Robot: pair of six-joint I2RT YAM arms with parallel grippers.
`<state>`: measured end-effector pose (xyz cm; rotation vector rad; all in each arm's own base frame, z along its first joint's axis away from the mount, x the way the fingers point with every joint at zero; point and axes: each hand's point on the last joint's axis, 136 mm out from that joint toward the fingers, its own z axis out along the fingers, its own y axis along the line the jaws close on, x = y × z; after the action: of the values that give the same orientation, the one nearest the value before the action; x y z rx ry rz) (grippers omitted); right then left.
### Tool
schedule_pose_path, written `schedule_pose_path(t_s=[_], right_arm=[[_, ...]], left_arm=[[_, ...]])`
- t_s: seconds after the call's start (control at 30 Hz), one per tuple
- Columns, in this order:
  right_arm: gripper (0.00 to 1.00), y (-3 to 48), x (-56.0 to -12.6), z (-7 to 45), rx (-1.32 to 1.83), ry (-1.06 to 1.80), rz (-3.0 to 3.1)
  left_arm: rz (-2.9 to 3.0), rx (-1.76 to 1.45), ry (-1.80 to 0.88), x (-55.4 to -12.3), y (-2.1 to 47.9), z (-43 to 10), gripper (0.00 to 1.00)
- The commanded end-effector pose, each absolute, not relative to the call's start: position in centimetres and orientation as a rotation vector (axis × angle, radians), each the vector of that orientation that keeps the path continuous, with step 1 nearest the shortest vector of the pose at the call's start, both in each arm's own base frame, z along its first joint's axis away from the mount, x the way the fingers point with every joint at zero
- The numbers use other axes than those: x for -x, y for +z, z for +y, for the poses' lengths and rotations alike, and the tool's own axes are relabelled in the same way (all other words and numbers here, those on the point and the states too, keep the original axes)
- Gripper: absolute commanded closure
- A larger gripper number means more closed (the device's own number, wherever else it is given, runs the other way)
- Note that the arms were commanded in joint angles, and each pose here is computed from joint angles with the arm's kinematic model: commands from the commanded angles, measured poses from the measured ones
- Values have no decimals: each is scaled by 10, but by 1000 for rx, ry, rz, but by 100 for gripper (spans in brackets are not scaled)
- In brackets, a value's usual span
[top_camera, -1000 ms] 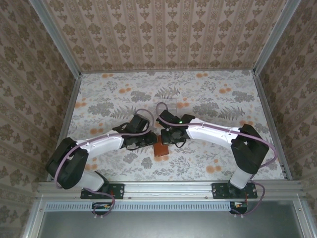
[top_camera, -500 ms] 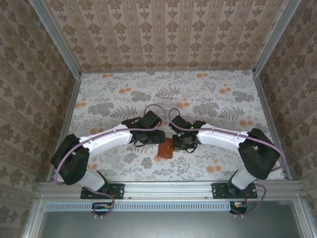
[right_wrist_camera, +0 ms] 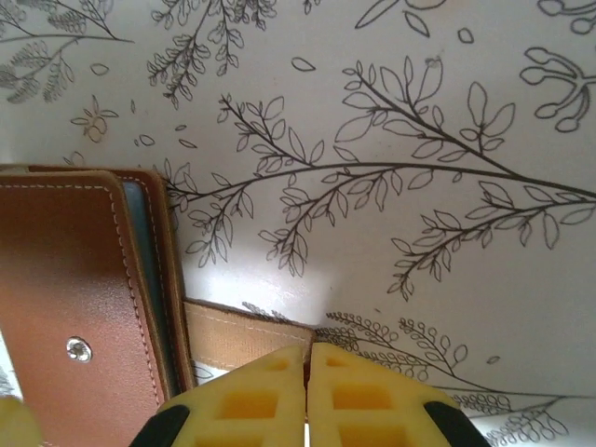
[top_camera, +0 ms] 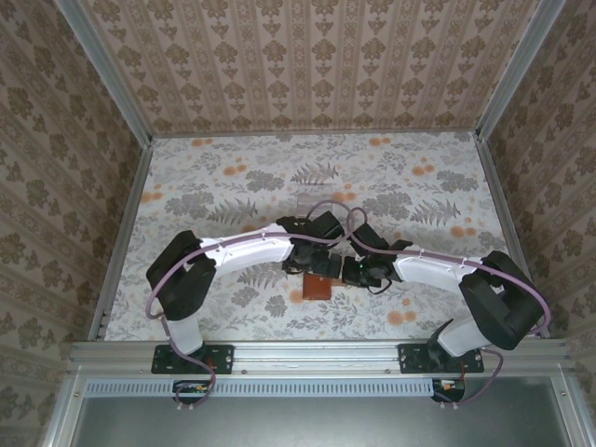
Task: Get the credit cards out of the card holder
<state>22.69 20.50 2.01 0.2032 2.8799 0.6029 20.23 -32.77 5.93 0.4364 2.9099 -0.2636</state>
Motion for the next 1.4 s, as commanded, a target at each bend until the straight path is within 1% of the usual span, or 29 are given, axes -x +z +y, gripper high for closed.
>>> schedule_pose_path(t_s=[0.0,0.13,0.33,0.53,0.87,1.2,1.37], right_arm=[[92,20,-225,213,-245,744,2862],[92,16,-225,212,-269,766,2864],[92,18,-226,211,-275,774,2854],[93,21,-227,207,-282,767,2844],[93,23,-226,204,-274,746,2849],[93,29,-228,202,-267,718,2855],[93,31,-230,203,-273,711,2857]], left_arm=[[2941,-457,-157,-199,55,-321,0],[2969,-437,-117,-197,45,-322,1],[3010,-406,-59,-194,32,-318,6],[3013,-404,-24,-193,32,-313,12],[2969,-403,-19,-195,52,-304,21],[2932,-364,-3,-196,69,-281,21],[2915,-320,-32,-194,75,-268,29]])
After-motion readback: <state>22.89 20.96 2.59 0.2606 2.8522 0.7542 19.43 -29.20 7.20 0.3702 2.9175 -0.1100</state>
